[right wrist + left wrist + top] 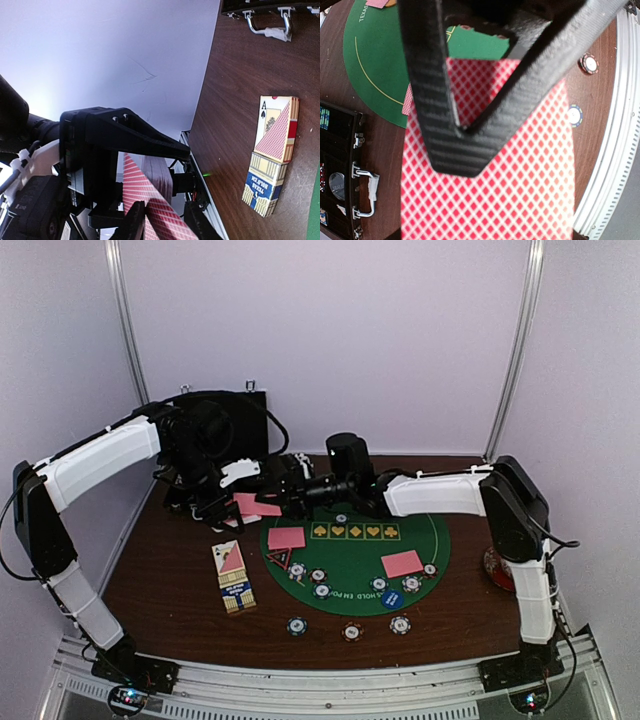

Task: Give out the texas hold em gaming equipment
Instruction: Pick up the poker card from the face-down deck piles, then distribute the poker card in the small blind area.

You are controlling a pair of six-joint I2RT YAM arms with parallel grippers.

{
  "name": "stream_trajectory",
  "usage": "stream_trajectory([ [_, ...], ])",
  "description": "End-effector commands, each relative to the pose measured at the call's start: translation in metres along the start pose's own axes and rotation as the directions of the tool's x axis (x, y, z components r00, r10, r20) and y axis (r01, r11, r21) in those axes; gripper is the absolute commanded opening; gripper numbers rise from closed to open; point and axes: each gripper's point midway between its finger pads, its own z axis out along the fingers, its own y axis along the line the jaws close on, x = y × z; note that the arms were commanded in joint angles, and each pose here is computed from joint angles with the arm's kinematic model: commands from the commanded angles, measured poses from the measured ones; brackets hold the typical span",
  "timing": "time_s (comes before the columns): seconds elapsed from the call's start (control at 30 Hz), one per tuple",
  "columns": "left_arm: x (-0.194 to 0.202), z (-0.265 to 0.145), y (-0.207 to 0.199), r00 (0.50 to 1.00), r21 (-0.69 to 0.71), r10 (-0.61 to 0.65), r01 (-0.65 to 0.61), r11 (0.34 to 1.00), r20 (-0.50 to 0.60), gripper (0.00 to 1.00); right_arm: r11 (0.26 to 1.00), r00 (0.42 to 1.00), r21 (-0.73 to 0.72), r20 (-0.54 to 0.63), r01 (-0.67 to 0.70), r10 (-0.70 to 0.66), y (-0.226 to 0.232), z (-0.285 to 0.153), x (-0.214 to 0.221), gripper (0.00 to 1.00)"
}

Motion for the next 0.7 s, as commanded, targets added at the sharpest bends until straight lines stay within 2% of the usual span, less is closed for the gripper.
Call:
stream_trajectory([
  [0.0,-0.004,-0.005,0.001,1.0,-0.014,0.011,-0.011,1.0,0.021,0.12,0.999,0.999,-0.033,0.028,0.023,-0.022,0.028,-0.014,-0.003,0.23],
  [0.17,-0.002,-0.005,0.002,1.0,-0.019,0.013,-0.013,1.0,0.012,0.11,1.0,0.999,-0.025,0.03,0.016,-0.015,0.029,-0.022,-0.001,0.0],
  [0.33,0.001,-0.004,0.001,1.0,-0.022,0.016,-0.016,1.0,0.003,0.11,1.0,0.998,-0.006,0.057,-0.006,0.006,0.022,-0.049,-0.003,0.0],
  [0.47,0.003,-0.003,0.001,1.0,-0.021,0.019,-0.019,1.0,-0.002,0.11,0.999,0.996,0.032,0.088,-0.031,0.028,0.008,-0.089,-0.002,0.0],
  [0.67,0.002,-0.003,0.001,1.0,-0.02,0.019,-0.019,1.0,0.0,0.11,0.958,0.99,0.265,0.116,-0.11,0.082,-0.072,-0.169,0.021,0.0],
])
